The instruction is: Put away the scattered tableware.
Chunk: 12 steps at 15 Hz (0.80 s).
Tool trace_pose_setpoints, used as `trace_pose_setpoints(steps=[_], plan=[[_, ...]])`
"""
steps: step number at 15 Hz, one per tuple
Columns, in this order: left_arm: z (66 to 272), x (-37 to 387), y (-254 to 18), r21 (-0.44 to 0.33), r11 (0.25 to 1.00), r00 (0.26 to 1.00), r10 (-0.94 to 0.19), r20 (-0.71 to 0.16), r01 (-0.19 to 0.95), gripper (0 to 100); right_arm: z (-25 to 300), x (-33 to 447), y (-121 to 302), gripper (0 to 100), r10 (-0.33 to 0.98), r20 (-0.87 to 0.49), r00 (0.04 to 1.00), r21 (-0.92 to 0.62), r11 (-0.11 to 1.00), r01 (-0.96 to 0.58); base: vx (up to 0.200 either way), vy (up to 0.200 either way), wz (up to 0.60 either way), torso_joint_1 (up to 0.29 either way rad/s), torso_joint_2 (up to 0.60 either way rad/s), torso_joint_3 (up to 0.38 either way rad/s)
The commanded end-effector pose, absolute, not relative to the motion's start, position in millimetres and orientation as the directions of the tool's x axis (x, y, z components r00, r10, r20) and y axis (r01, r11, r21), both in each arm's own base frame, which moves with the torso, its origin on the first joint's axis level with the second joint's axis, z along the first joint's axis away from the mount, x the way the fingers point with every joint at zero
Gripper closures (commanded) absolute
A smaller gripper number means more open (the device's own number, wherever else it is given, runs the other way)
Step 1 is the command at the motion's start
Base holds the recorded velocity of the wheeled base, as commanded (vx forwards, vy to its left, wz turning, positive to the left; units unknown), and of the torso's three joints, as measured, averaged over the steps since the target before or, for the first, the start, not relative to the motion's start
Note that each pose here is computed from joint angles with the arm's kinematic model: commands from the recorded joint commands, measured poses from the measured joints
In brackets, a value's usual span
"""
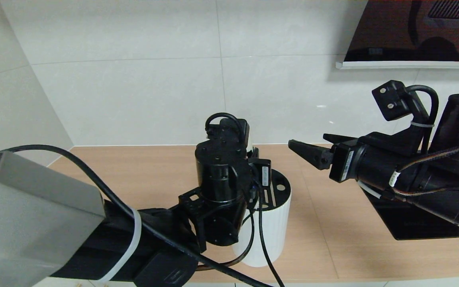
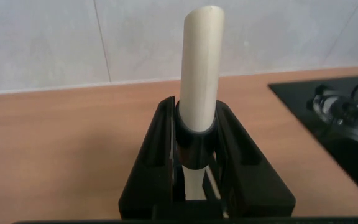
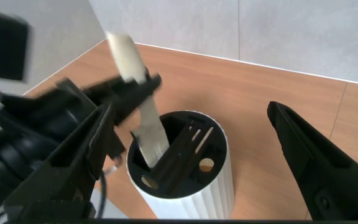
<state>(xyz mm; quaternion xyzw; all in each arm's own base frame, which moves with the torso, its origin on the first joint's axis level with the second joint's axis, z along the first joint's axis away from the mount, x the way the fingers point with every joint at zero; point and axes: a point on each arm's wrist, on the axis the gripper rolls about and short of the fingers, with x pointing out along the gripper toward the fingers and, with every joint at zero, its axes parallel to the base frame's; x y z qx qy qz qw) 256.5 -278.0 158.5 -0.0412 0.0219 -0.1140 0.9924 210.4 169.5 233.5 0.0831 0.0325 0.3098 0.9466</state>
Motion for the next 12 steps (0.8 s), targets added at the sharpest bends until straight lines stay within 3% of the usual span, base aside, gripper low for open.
trace_pose_setpoints(steps=[1,12], plan=[[149.0,257.4,-279.0,-0.069,0.972,0.972,-0.226,-0.058,0.222,100,234.0,210.4,169.7,0,0.592,-0.008,0.806,0.178,0.794,-0.581,0.0,0.0,0.0,0.0,0.0,0.0],[141.2,254.7,-281.1,-0.051,0.972,0.969,-0.232,-0.085,0.228,100,233.6,210.7,169.9,0,0.592,-0.009,0.806,0.177,0.794,-0.581,0.0,0.0,0.0,0.0,0.0,0.0]])
